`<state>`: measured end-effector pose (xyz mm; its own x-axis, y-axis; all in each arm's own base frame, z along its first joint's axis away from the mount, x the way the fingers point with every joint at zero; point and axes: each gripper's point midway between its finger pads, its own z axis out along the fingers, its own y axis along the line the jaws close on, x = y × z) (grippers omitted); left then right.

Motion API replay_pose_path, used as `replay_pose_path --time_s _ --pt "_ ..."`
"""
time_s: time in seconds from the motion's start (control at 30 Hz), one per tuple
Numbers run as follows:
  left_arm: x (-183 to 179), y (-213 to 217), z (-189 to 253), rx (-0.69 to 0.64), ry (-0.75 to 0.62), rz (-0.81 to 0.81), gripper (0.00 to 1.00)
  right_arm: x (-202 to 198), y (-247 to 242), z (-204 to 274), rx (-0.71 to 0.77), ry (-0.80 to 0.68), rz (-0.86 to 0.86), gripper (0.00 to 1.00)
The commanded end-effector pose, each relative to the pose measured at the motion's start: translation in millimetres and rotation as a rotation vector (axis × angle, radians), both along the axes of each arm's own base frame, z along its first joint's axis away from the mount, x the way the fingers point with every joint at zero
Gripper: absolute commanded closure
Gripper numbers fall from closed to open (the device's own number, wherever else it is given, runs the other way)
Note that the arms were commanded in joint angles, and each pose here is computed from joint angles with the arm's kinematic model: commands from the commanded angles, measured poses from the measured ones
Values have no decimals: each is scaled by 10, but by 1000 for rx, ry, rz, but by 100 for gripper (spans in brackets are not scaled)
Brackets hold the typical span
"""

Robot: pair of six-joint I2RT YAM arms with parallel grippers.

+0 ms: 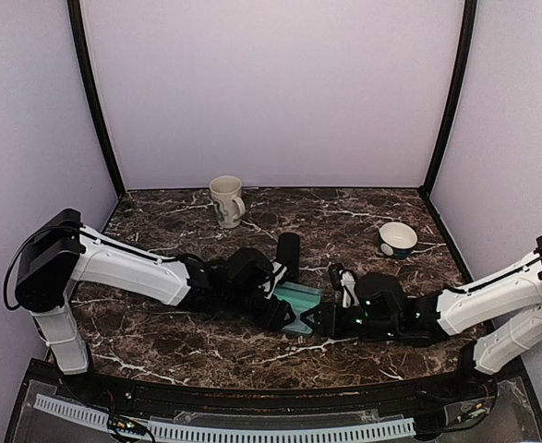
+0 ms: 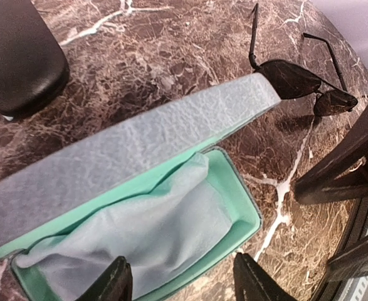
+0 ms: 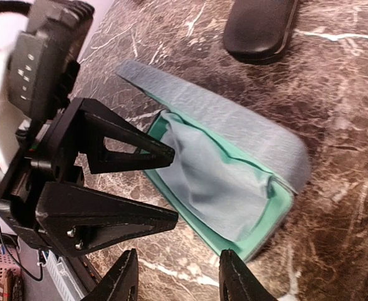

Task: Organize the sunglasses
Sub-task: Smooth out the folded cleaning cloth near the sunglasses case.

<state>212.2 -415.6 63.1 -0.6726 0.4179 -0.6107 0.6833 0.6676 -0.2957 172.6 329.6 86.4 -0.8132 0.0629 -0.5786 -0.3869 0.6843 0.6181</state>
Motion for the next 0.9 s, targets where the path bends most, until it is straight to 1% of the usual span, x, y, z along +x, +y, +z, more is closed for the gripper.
replay_pose_path --time_s 0.0,0.3,0.47,0.63,0.87 --pt "29 -164 38 -62 25 -20 44 61 -158 6 -15 -18 -61 56" --pt "123 -182 -143 -58 44 -12 44 54 -164 -2 -25 -17 -57 56" --pt "104 -195 -234 -71 49 -23 44 51 -146 -42 -29 -8 -51 56" --pt "81 -223 -160 -97 45 -41 44 47 -123 -68 -37 -1 -44 56" --pt "23 -132 131 -138 26 -43 44 70 -164 18 -56 -22 -55 56"
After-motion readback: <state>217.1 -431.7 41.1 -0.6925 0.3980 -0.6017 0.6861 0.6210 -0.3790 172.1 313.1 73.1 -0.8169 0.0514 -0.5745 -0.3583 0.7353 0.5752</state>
